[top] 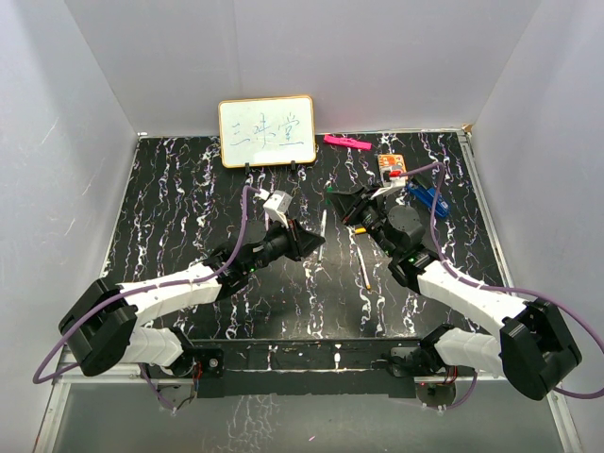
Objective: Insert the pens into the pen caps
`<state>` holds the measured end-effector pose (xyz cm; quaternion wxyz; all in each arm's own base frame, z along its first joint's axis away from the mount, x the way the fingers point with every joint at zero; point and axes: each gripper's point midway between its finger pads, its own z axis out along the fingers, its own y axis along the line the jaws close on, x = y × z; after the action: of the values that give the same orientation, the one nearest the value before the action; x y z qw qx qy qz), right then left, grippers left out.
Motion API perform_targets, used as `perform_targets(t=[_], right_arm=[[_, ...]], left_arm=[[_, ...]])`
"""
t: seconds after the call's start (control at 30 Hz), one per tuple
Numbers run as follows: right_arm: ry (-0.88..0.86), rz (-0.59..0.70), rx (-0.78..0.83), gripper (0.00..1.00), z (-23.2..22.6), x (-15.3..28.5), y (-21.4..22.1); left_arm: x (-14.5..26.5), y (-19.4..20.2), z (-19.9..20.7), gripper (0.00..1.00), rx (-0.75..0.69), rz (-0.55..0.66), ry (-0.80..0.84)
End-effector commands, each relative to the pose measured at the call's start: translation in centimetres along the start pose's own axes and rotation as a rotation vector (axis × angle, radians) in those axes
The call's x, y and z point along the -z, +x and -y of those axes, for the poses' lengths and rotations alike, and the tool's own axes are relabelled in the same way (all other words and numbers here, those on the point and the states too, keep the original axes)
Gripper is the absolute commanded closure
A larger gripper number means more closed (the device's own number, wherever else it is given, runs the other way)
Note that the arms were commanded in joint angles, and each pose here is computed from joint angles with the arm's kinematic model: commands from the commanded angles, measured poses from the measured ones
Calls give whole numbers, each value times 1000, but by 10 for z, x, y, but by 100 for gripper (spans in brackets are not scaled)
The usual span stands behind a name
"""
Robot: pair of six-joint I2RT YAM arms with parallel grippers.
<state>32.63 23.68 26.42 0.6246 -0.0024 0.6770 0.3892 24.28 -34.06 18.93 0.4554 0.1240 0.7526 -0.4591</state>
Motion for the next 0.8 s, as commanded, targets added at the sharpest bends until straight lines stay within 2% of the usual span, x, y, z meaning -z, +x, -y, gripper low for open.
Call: perform_targets(t=[0.0, 0.77], right_arm=[[-60, 59, -8, 100, -19, -2, -20], [-73, 33, -14, 100, -27, 2, -13]], left_arm=[[0, -12, 6, 100, -12, 34, 20], [6, -19, -4, 100, -9, 69, -20]])
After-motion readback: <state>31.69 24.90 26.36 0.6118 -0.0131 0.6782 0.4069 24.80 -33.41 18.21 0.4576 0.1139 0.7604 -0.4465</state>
